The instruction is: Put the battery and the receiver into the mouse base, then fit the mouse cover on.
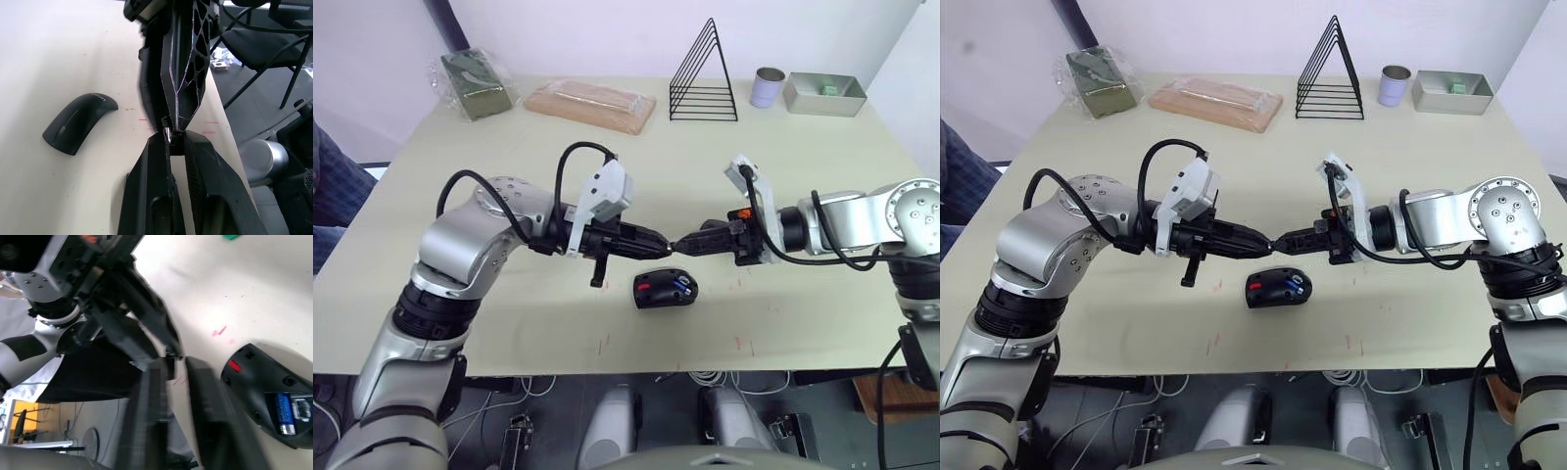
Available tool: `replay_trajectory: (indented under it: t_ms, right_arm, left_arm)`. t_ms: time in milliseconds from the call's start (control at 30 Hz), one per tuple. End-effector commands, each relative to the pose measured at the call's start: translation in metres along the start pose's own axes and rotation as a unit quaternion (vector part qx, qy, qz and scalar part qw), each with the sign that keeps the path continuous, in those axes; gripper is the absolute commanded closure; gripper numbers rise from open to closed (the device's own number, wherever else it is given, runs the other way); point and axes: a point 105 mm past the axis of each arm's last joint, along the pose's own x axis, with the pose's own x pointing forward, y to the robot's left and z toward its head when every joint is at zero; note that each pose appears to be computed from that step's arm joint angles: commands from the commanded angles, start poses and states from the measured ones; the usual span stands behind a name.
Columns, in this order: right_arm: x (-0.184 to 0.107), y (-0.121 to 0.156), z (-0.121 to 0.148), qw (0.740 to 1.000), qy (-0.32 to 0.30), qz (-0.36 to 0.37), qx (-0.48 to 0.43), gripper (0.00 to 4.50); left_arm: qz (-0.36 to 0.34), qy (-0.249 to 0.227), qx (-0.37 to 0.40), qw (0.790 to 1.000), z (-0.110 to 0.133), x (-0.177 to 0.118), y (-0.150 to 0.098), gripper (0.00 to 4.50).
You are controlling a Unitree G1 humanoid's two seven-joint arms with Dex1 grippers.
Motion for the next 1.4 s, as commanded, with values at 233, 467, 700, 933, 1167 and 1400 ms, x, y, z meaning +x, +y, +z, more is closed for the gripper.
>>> replay_trajectory:
  t_ms: [233, 467, 700, 933, 1167, 1400]
  right_arm:
    - [-0.003, 0.006, 0.003, 1.000, -0.009, 0.009, -0.010, 4.43]
    - [-0.004, 0.006, 0.003, 1.000, -0.010, 0.007, -0.011, 4.50]
    - [-0.008, 0.005, 0.002, 1.000, -0.006, -0.004, -0.016, 4.50]
    - [-0.021, 0.004, 0.001, 0.995, 0.039, -0.069, -0.063, 4.50]
    - [-0.022, 0.015, 0.001, 0.975, 0.110, -0.114, -0.153, 4.50]
    - [-0.013, 0.021, 0.008, 0.931, 0.177, -0.166, -0.273, 4.50]
  left_arm:
    - [0.000, -0.010, 0.038, 0.999, 0.012, -0.001, -0.003, 4.49]
    - [-0.016, -0.010, 0.011, 1.000, 0.006, -0.004, -0.007, 3.42]
    - [0.013, -0.005, 0.001, 1.000, -0.003, -0.009, -0.004, 0.59]
    - [0.043, 0.002, -0.023, 0.999, -0.027, -0.007, -0.008, 0.05]
    - [0.046, 0.021, -0.029, 0.998, -0.051, -0.001, -0.013, 0.05]
    - [0.045, 0.033, -0.030, 0.998, -0.068, 0.005, -0.010, 0.05]
